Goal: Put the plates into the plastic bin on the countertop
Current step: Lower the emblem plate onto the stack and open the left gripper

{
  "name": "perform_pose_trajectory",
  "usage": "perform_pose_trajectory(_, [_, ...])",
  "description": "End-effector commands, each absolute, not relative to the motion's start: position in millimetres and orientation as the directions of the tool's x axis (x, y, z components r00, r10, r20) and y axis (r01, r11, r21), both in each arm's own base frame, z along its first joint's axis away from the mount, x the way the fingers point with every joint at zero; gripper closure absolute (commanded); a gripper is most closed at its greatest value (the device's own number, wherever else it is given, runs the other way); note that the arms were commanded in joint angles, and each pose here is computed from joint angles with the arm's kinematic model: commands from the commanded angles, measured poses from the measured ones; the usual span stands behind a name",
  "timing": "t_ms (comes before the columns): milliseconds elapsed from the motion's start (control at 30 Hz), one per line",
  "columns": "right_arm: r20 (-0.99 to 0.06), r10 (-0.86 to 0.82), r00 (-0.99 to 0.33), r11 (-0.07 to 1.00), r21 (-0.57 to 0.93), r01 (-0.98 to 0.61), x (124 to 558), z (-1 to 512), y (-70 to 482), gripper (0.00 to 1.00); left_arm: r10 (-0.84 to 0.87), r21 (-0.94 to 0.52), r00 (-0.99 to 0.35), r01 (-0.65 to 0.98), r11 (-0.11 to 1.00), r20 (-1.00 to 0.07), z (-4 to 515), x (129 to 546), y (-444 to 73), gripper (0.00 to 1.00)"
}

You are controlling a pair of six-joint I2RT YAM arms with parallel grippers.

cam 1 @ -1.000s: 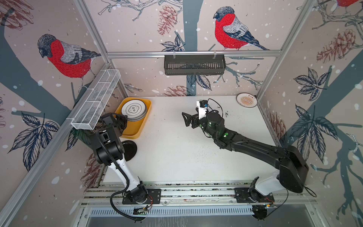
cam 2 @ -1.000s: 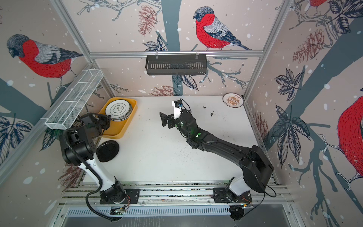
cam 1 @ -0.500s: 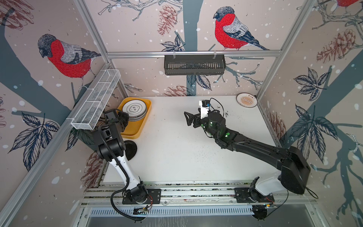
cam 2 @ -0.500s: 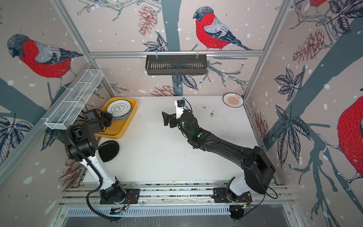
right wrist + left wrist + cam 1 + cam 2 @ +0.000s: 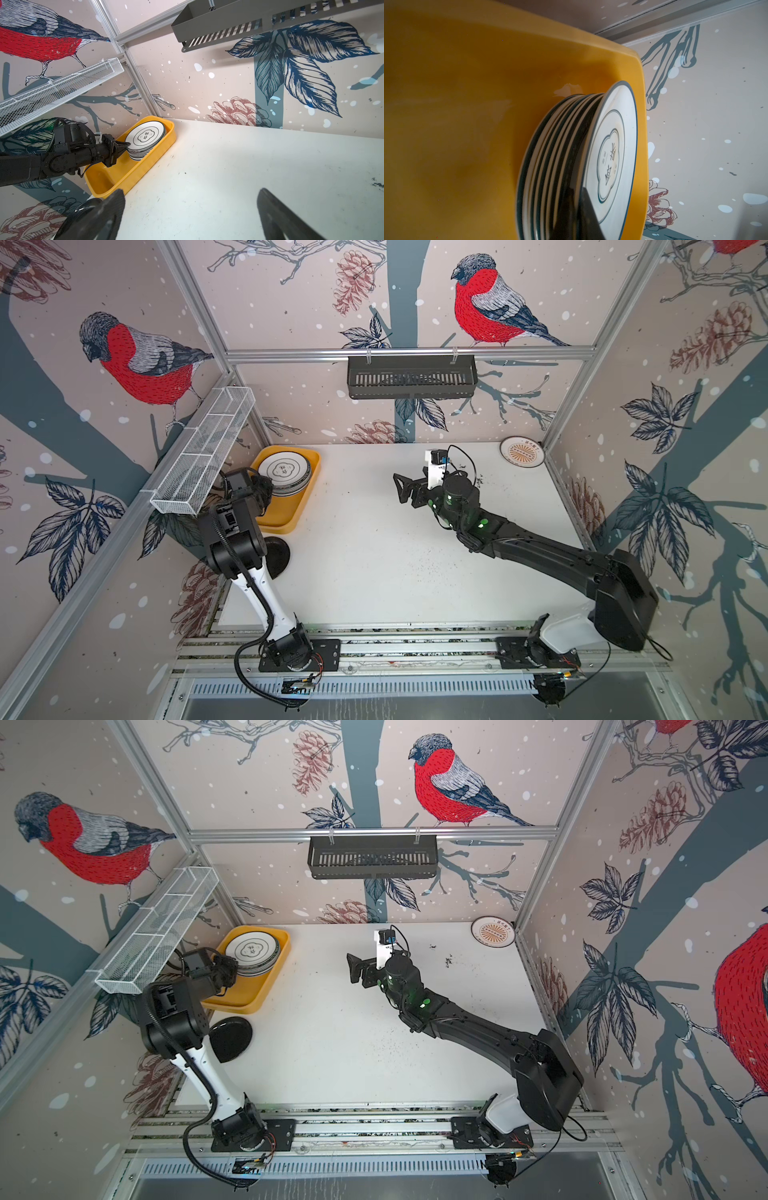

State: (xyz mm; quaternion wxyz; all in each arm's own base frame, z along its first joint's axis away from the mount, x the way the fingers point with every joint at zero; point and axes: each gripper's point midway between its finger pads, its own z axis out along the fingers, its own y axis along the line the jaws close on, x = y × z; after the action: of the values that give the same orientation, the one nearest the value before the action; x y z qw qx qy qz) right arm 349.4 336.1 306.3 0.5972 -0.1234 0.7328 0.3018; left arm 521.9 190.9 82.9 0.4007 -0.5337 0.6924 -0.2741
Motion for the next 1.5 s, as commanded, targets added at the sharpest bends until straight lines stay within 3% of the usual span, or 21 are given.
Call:
perform_pose_trajectory(0, [-0.944,0.197,-0.264,0.781,0.314,-0.541,349.8,307.5,337.1,0.0,-0.95,-0.797,-0.112,-0.521,0.307,-0.292,83.3,524.4,192.2,0.95])
perform_pose_trajectory(567, [-0.942,0.19,-0.275,0.78,0.315,-0.541,355.5,306.2,338.4,0.0,-0.941,-0.787,-0.122,-0.52,0.332,-0.317,88.3,524.9,189.6,0.93])
perform_pose_trajectory(1467, [-0.933,0.22,-0.284,0.772,0.344,-0.535,349.0,305.2,331.7,0.0,-0.927,-0.786,-0.151,-0.494,0.372,-0.344,106.9,520.9,183.4,0.65])
